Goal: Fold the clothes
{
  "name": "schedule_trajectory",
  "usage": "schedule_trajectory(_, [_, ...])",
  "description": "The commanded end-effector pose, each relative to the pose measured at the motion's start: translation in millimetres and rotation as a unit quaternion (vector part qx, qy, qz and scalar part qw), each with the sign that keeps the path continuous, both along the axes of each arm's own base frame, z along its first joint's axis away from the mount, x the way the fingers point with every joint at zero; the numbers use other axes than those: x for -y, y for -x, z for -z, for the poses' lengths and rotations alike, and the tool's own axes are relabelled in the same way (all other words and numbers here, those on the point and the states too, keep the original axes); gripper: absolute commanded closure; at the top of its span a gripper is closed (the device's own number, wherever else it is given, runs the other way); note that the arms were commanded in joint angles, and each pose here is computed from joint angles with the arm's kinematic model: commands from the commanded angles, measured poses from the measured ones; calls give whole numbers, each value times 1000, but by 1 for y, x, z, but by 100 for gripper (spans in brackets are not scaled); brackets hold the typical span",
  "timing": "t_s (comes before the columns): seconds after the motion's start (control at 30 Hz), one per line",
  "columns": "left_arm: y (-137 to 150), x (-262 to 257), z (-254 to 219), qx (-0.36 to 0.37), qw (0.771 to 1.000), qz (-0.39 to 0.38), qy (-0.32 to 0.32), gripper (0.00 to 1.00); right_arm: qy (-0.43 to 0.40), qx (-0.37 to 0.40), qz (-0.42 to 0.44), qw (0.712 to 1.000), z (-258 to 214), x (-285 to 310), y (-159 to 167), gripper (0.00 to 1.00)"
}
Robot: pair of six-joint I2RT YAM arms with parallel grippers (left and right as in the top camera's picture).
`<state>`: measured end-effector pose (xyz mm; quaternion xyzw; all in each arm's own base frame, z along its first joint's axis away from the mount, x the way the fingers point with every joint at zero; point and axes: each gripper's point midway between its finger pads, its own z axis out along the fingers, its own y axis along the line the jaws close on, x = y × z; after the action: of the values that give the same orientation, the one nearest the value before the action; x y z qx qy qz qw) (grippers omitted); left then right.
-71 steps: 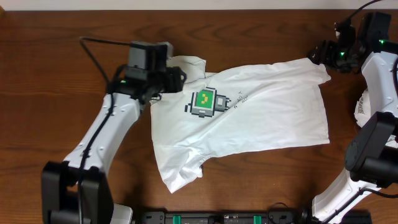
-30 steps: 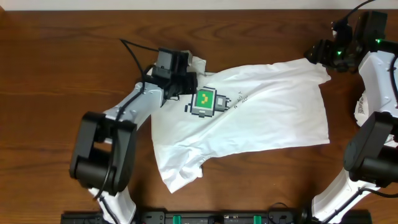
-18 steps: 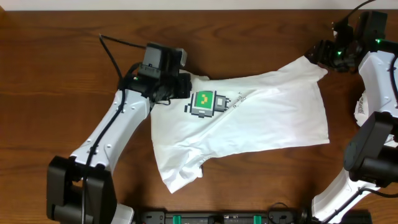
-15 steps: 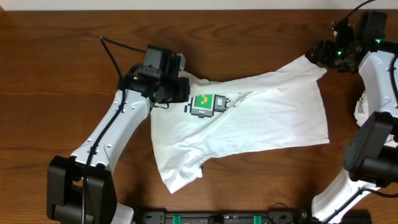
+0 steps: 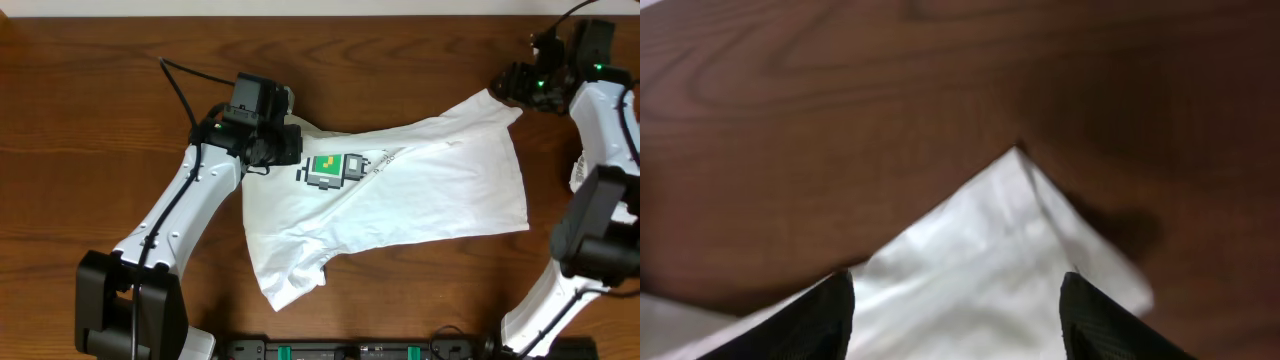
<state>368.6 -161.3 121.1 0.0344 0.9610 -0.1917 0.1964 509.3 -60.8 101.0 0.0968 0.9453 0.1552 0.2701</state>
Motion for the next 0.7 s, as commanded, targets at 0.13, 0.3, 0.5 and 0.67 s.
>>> schedule_trajectory(0.13, [0, -2, 2, 4, 1000, 4, -10, 93, 13, 21, -16, 1000, 49, 5, -28, 36])
schedule_trajectory(0.3, [0, -2, 2, 4, 1000, 4, -10, 93, -12, 38, -22, 999, 74, 0, -44, 37])
schedule_trajectory(0.5, [0, -2, 2, 4, 1000, 4, -10, 93, -37, 20, -25, 999, 111, -16, -46, 41])
schedule_trajectory(0.67, [0, -2, 2, 4, 1000, 4, -10, 92, -40, 3, -38, 998, 128, -32, -42, 47])
